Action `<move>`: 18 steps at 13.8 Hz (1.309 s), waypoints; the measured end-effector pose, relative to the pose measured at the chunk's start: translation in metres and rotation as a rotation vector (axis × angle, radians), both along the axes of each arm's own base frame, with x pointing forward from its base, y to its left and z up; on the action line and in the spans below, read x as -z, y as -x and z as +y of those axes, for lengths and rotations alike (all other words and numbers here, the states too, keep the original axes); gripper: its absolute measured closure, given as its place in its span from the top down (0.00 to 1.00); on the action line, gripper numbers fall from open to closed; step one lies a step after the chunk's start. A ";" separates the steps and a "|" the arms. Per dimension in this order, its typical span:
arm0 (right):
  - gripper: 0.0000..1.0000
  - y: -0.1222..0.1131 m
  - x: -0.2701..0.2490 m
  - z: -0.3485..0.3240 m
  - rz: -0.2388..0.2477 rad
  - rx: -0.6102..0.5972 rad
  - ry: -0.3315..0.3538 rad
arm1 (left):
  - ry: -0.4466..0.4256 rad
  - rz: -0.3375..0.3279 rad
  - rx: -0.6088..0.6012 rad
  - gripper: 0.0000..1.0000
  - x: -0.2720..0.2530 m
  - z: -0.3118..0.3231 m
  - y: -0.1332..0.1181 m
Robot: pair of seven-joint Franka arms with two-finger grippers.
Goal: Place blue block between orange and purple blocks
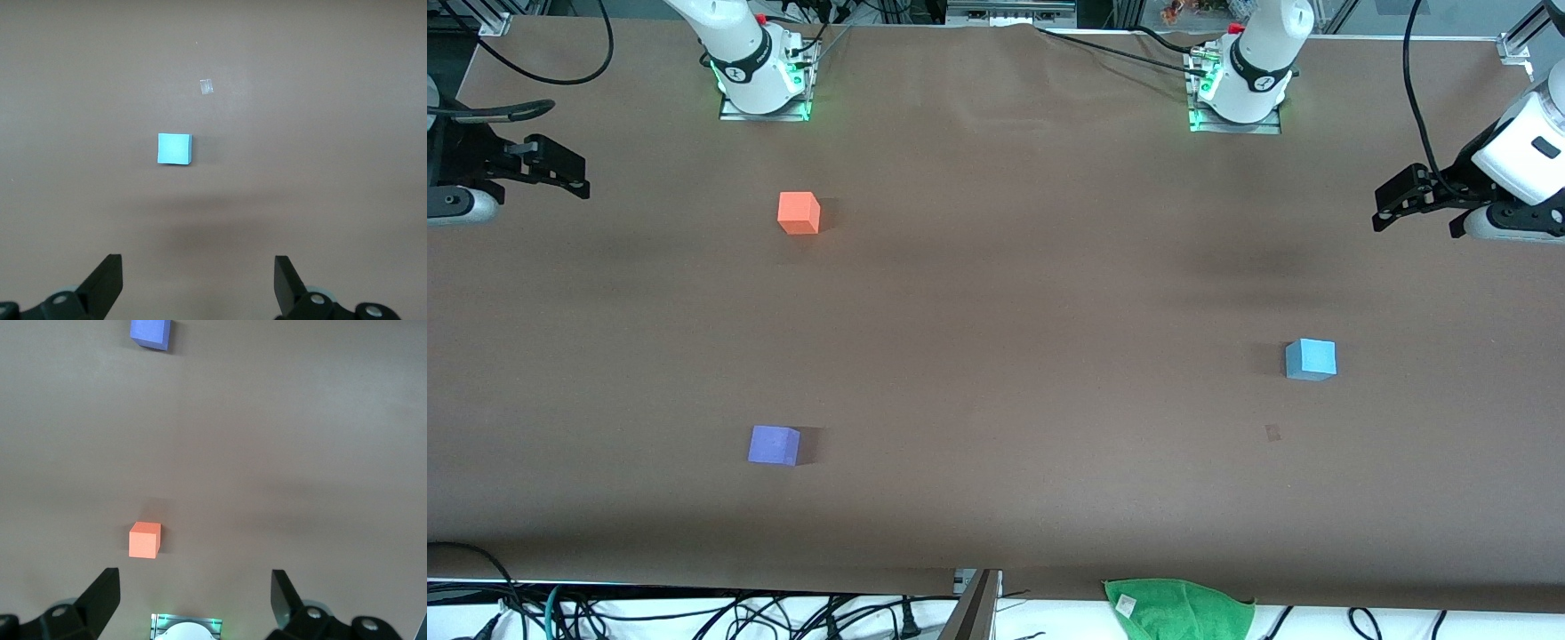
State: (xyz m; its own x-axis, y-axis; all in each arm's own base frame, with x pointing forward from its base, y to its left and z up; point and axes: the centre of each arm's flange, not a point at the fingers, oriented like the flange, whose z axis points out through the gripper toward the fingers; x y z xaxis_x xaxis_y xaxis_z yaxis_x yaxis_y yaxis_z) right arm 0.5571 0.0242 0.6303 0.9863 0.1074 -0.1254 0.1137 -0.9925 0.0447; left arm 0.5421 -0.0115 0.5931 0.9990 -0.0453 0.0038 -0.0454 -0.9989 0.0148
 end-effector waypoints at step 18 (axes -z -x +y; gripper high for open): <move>1.00 0.000 0.000 0.000 -0.001 0.000 0.000 | 0.000 0.013 -0.006 1.00 -0.001 0.003 0.001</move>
